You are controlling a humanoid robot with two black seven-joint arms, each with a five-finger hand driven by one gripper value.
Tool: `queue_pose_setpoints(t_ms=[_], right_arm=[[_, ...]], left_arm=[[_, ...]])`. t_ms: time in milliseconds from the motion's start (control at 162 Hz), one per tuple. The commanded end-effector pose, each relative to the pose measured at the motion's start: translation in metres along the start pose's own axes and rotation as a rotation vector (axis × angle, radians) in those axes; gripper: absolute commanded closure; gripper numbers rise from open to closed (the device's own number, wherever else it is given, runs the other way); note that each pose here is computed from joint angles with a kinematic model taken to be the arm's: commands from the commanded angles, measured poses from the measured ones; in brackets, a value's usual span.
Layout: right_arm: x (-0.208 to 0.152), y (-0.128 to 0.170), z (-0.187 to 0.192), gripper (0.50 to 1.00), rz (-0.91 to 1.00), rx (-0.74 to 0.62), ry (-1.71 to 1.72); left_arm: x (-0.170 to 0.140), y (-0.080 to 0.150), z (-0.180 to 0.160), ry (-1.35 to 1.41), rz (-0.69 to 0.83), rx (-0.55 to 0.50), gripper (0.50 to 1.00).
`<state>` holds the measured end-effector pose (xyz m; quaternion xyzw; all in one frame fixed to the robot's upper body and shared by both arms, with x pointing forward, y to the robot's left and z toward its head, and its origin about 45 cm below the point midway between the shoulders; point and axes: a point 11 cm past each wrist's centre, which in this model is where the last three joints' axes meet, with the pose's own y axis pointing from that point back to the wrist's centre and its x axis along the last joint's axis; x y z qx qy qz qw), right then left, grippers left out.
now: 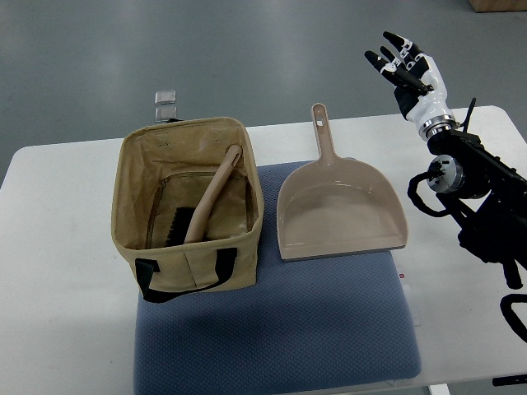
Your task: Put pink broom in yellow bag with right hand
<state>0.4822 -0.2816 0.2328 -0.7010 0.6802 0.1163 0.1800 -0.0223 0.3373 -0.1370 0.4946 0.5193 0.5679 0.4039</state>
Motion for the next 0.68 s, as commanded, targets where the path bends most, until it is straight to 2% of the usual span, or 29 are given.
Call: queue_pose_setpoints(t_ms=[0, 678], right_arm=[[0.004, 0.001, 0.002, 0.570, 0.020, -0.004, -0.014], [0.010, 0.008, 0.015, 0.570, 0.057, -0.014, -0.076]], left_arm=[[0.000, 0.000, 0.000, 0.000, 0.001, 0.000, 0.500], [0.000, 0.000, 0.000, 0.000, 0.001, 0.000, 0.500]])
